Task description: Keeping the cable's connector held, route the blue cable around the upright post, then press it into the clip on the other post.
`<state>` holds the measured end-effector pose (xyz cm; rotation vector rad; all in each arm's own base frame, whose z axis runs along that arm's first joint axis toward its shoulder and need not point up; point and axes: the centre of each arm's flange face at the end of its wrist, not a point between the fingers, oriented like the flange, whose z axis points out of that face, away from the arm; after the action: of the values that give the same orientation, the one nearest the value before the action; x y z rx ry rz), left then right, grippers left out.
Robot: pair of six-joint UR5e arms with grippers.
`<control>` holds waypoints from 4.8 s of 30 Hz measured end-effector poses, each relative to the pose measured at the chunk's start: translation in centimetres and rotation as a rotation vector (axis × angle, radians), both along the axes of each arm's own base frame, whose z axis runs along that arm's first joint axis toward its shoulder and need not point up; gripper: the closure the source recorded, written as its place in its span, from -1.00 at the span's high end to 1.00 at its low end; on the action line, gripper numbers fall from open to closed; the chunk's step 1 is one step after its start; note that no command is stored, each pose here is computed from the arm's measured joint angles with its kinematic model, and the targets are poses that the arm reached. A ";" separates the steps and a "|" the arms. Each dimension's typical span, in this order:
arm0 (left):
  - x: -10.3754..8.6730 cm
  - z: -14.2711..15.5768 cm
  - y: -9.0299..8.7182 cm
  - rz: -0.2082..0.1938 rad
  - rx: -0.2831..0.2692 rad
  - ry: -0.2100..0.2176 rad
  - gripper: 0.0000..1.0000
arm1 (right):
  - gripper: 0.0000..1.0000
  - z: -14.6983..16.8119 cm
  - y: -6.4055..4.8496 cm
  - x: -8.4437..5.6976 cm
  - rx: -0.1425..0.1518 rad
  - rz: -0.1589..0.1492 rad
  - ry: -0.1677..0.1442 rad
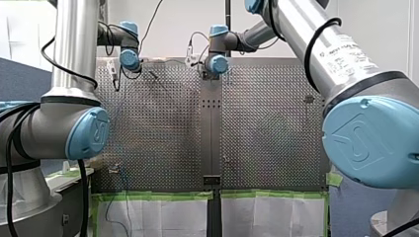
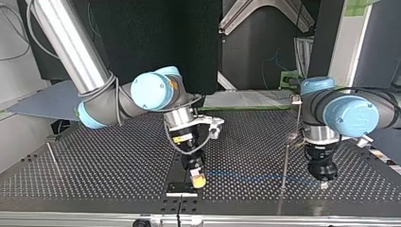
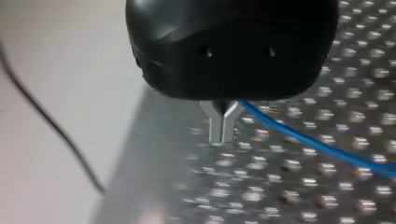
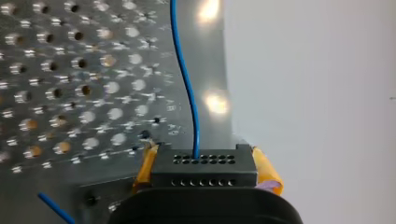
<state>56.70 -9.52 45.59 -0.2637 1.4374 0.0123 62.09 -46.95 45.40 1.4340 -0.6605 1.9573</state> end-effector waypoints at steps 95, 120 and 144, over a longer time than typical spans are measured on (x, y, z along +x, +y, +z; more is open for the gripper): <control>2.0 -9.5 -2.1 -0.029 -0.227 0.221 1.00 | -1.00 -52.6 7.2 -8.7 0.448 -0.194 0.491; 2.0 -9.5 -2.1 -0.029 -0.224 0.219 1.00 | -1.00 -57.0 6.1 -12.7 0.475 -0.271 0.448; 2.0 -9.5 -2.1 -0.030 -0.227 0.219 1.00 | -1.00 -59.3 6.4 -18.8 0.516 -0.360 0.362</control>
<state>58.71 -11.67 36.07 -0.4377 1.6626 -0.1513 43.30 -40.59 -13.93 1.7615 -1.2089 1.2550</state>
